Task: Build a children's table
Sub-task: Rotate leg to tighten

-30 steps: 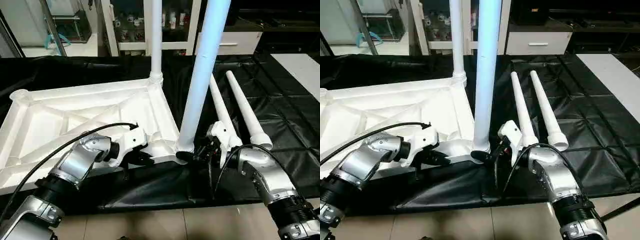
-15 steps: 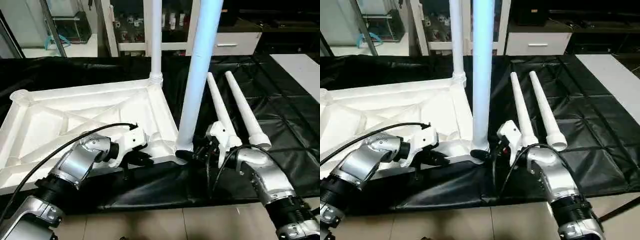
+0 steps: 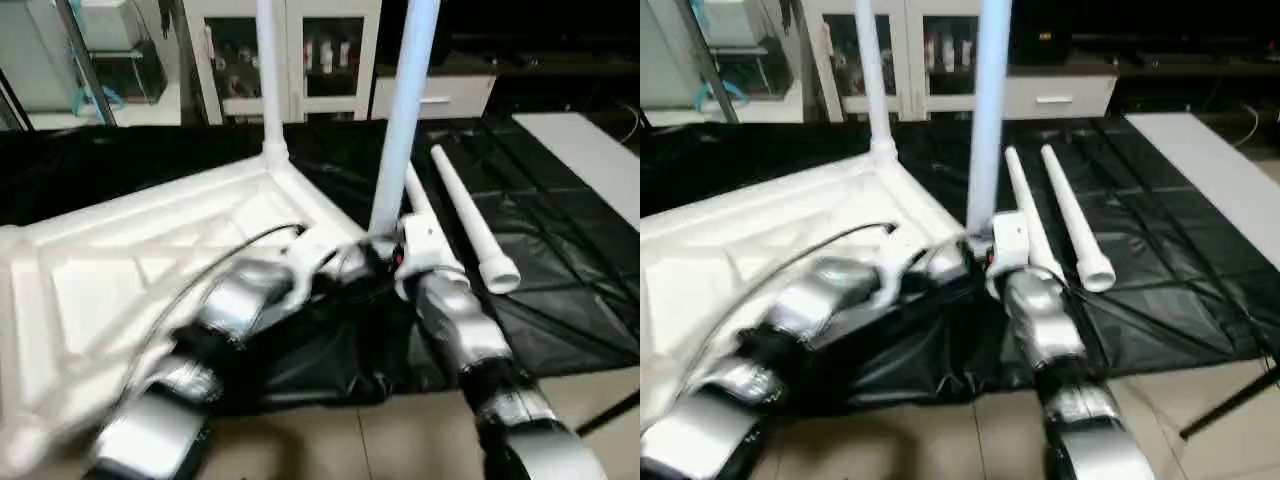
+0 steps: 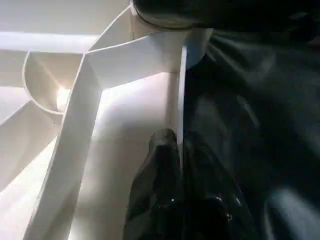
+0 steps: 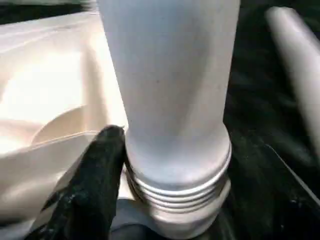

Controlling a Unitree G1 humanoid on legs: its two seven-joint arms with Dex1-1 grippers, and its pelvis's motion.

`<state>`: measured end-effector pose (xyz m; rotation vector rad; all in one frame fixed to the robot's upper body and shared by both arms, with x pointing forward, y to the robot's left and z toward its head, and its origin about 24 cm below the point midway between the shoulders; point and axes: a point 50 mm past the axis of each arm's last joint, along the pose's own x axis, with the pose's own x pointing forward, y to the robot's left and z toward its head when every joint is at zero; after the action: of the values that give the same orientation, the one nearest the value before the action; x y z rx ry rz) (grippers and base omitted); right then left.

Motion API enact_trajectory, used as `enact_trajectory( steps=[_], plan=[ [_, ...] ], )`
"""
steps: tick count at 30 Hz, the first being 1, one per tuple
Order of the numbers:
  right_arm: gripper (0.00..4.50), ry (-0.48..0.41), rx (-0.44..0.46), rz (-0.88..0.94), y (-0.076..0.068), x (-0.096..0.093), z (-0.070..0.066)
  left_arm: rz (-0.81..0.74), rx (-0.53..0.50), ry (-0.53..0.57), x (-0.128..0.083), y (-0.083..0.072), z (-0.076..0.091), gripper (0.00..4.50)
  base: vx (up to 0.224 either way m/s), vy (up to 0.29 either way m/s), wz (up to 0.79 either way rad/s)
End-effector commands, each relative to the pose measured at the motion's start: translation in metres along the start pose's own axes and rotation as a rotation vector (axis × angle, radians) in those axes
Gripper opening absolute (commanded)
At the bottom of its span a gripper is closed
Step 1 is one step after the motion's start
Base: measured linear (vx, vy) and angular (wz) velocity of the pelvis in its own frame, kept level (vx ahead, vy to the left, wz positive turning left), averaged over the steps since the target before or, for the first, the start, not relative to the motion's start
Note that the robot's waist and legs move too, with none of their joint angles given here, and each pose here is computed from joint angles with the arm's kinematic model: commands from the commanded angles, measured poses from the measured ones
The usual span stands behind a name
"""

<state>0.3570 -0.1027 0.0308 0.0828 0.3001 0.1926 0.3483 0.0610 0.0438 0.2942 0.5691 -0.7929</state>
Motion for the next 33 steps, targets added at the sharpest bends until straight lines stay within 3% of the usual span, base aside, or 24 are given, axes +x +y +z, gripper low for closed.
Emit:
enact_trajectory(
  steps=[1, 6, 7, 10, 12, 13, 17, 20, 23, 26, 33],
  plan=[
    [2.74, 0.08, 0.022, -0.069, 0.003, -0.001, -0.022, 0.194, -0.037, -0.019, -0.003, 0.019, 0.003, 0.0, 0.0, 0.0, 0.0],
    [2.74, -0.019, 0.083, -0.02, 0.011, 0.002, -0.011, 0.179, -0.009, -0.016, -0.004, 0.02, 0.001, 0.0, 0.0, 0.0, 0.0],
    [3.09, -0.019, 0.083, -0.02, 0.011, 0.002, -0.011, 0.179, -0.009, -0.016, -0.004, 0.02, 0.001, 0.0, 0.0, 0.0, 0.0],
    [3.44, -0.105, 0.051, 0.031, 0.011, 0.002, 0.001, 0.11, 0.009, -0.028, -0.009, 0.023, -0.007, 0.0, 0.0, 0.0, 0.0],
    [3.53, -0.148, 0.049, 0.074, 0.006, -0.001, 0.008, 0.04, 0.069, -0.035, -0.015, 0.024, -0.015, 0.0, 0.0, 0.0, 0.0],
    [3.78, -0.152, 0.049, 0.077, 0.006, -0.001, 0.008, 0.035, 0.071, -0.035, -0.015, 0.024, -0.016, 0.0, 0.0, 0.0, 0.0],
    [3.98, -0.207, -0.023, 0.124, -0.012, -0.01, 0.016, -0.089, 0.076, -0.068, -0.031, 0.025, -0.027, 0.0, 0.029, -0.015, -0.01],
    [4.1, -0.202, -0.038, 0.243, -0.015, -0.018, 0.017, -0.16, 0.112, -0.058, -0.042, 0.025, -0.036, 0.0, 0.0, 0.0, 0.0],
    [4.1, -0.177, -0.061, 0.477, -0.015, -0.032, 0.015, -0.28, 0.18, -0.023, -0.056, 0.024, -0.048, 0.0, 0.0, 0.0, 0.0],
    [4.1, -0.097, -0.113, 0.686, -0.018, -0.048, 0.007, -0.381, 0.208, -0.001, -0.067, 0.02, -0.053, 0.0, 0.0, 0.0, 0.0],
    [4.1, -0.015, -0.129, 0.831, -0.024, -0.065, 0.006, -0.523, 0.224, 0.003, -0.081, 0.011, -0.049, 0.0, 0.0, 0.0, 0.0]
  ],
)
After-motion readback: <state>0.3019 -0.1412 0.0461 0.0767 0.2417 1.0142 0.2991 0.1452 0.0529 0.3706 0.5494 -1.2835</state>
